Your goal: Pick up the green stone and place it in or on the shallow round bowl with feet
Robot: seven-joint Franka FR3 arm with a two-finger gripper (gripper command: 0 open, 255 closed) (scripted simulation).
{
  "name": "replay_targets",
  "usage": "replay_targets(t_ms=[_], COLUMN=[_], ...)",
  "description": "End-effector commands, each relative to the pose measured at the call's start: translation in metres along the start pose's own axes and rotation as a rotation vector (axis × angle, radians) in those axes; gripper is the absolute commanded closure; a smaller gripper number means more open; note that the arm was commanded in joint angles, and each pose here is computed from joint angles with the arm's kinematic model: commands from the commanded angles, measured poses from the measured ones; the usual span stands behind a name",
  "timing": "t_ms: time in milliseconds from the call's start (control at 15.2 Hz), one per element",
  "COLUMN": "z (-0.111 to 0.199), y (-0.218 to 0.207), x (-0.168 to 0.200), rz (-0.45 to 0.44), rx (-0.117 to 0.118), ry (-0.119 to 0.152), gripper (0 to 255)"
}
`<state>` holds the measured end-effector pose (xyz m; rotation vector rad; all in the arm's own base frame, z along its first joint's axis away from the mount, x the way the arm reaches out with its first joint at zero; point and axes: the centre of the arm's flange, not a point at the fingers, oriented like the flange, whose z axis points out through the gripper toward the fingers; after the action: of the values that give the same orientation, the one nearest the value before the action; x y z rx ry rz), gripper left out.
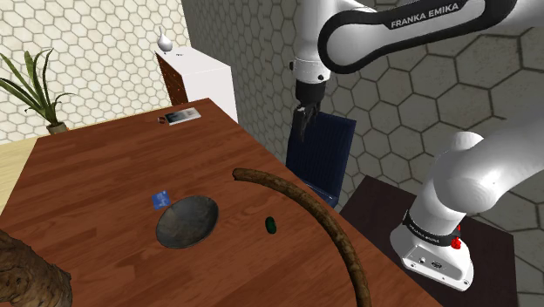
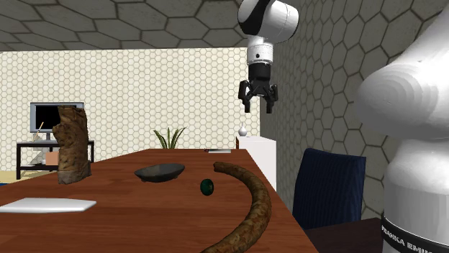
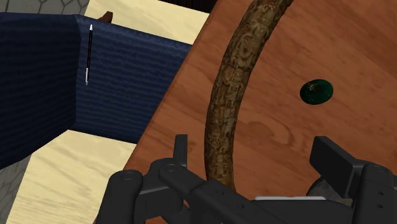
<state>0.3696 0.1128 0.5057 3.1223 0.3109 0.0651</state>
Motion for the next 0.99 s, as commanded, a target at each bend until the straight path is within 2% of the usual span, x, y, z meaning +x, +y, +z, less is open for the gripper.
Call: replay_targets(t_ms=[0,924], z=[0.019,0.153], y=[-0.018,-0.146], x=[0.010,0.051], rz=[-0.023,-0.179], rx=[0.002,0.013], ry=[-0.021,-0.172], gripper=[0,0])
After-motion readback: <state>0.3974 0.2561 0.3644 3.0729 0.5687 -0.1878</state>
